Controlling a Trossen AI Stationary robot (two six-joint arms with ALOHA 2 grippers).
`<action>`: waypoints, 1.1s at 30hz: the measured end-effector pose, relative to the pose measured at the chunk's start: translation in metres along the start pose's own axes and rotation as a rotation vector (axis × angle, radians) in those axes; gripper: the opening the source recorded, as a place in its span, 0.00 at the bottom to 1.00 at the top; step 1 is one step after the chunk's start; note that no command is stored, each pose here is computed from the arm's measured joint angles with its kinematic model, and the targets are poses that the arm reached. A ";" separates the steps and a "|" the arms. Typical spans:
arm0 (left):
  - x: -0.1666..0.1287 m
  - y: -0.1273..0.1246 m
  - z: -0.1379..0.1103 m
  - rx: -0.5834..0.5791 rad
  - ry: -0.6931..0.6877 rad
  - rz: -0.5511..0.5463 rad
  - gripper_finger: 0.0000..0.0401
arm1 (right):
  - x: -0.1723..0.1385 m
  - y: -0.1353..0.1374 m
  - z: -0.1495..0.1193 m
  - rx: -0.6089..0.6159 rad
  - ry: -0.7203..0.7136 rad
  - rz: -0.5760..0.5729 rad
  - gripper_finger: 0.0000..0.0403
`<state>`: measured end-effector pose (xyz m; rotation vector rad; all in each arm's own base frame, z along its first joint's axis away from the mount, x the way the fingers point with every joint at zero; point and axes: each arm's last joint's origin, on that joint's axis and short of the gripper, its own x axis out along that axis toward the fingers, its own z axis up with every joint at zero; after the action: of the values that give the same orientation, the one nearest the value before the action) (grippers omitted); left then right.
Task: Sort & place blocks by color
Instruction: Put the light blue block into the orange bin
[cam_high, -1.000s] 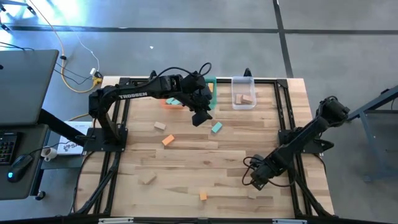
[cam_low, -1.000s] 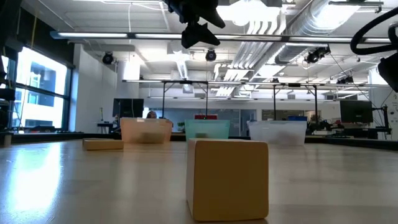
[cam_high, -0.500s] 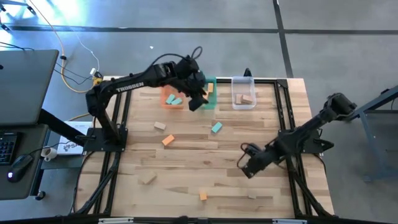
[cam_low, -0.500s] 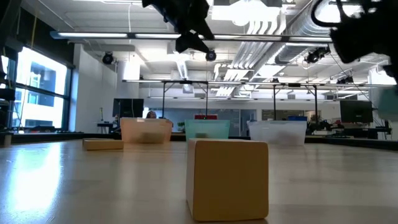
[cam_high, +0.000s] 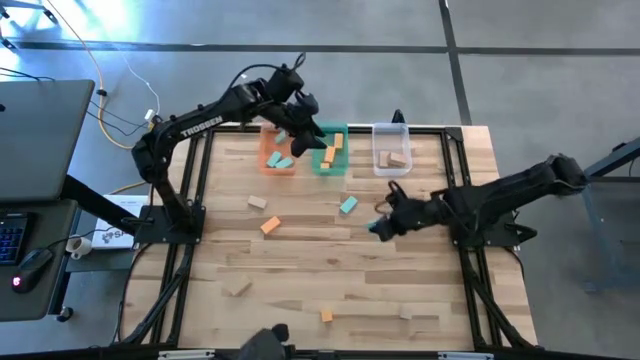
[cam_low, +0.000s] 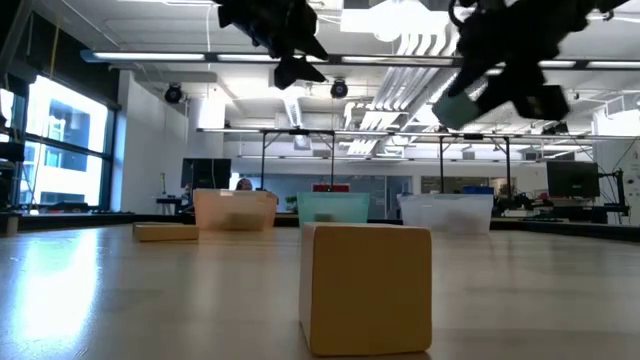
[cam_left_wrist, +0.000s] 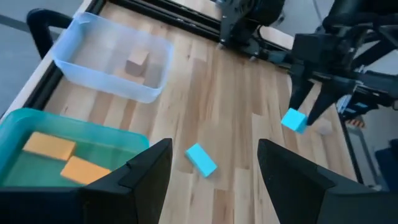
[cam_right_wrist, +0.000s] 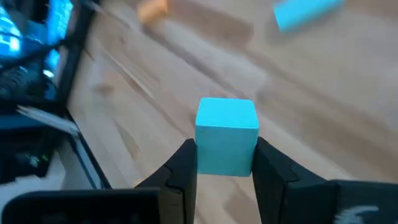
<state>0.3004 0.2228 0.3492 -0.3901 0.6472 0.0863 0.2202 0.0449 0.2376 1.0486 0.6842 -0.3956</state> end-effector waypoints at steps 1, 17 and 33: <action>-0.002 0.003 0.000 -0.006 -0.003 0.003 0.56 | 0.001 0.001 0.005 -0.002 -0.023 0.016 0.22; -0.045 0.046 0.007 0.059 -0.097 0.093 0.56 | -0.010 0.009 0.087 -0.130 -0.460 0.275 0.22; -0.054 0.031 0.022 0.152 -0.188 -0.090 0.56 | -0.031 0.006 0.128 -0.318 -0.705 0.396 0.22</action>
<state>0.2644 0.2624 0.3877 -0.2604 0.4464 -0.0120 0.2428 -0.0669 0.3045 0.6499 -0.0965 -0.2701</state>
